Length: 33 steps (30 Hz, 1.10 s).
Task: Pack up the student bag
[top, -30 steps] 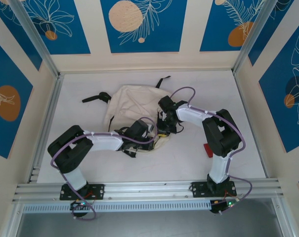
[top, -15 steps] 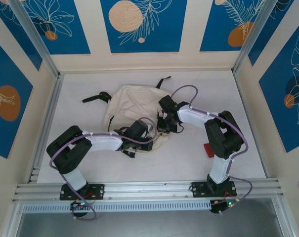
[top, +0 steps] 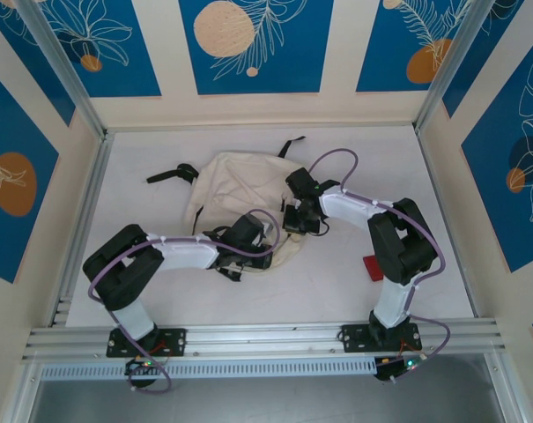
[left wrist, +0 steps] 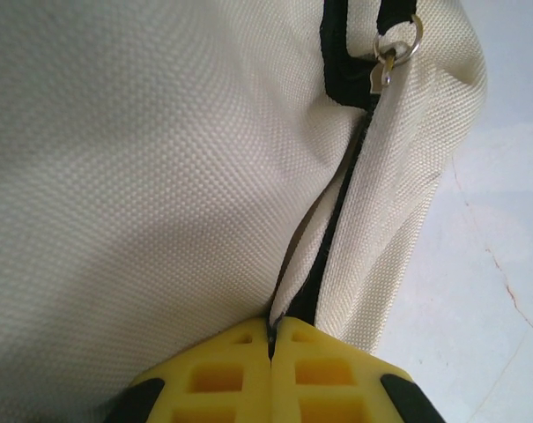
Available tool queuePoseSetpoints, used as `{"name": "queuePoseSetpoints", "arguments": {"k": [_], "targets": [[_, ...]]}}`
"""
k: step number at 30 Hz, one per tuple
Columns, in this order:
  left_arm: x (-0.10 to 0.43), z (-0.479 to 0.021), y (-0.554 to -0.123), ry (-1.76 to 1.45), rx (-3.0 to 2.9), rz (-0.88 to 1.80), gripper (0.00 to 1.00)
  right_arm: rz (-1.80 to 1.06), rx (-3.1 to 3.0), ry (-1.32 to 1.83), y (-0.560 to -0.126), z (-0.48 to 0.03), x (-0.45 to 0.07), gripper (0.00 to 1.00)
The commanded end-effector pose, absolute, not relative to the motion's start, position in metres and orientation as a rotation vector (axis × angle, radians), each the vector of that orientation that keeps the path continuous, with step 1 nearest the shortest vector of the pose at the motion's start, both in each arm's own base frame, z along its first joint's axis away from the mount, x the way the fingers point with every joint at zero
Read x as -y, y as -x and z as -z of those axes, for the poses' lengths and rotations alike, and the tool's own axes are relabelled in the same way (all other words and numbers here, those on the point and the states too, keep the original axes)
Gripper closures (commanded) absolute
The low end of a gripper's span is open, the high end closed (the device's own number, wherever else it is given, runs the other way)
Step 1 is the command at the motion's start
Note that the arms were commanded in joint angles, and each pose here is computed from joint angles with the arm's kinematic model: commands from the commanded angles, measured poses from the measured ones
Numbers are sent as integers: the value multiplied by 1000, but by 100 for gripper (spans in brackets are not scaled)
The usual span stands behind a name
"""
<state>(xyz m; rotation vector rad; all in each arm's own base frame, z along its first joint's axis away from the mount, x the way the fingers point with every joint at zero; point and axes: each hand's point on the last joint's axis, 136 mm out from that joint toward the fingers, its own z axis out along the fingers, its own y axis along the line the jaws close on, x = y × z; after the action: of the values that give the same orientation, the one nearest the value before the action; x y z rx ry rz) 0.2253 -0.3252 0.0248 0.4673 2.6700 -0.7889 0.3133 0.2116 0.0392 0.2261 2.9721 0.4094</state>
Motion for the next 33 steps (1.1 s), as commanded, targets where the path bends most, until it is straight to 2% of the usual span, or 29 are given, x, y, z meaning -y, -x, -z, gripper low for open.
{"name": "queuePoseSetpoints", "arguments": {"k": [1, 6, 12, 17, 19, 23, 25, 26, 27, 30, 33], "targets": [[263, 33, -163, -529, -3025, 512, 97, -223, -2705, -368, -375, -68, -172, 100], [268, 28, -164, -554, -3012, 539, 97, -178, -2645, -369, -396, -79, -169, 100], [284, 5, -170, -579, -2948, 648, 93, -284, -2596, -331, -402, -92, -180, 100], [310, -57, -191, -584, -2813, 775, 71, -314, -2654, -337, -370, -91, -176, 100], [314, -86, -203, -570, -2758, 795, 57, -316, -2690, -363, -354, -87, -169, 100], [304, -121, -224, -500, -2704, 749, 41, -270, -2745, -416, -329, -80, -150, 100], [294, -134, -237, -450, -2681, 714, 39, -246, -2767, -455, -320, -78, -139, 91], [289, -139, -242, -426, -2674, 698, 37, -234, -2771, -474, -318, -78, -133, 82], [284, -145, -248, -400, -2662, 686, 34, -228, -2776, -495, -315, -80, -128, 68], [278, -162, -263, -361, -2631, 685, 29, -262, -2752, -503, -315, -95, -120, 44], [279, -174, -278, -355, -2607, 667, 26, -398, -2723, -480, -321, -115, -124, 29]]}}
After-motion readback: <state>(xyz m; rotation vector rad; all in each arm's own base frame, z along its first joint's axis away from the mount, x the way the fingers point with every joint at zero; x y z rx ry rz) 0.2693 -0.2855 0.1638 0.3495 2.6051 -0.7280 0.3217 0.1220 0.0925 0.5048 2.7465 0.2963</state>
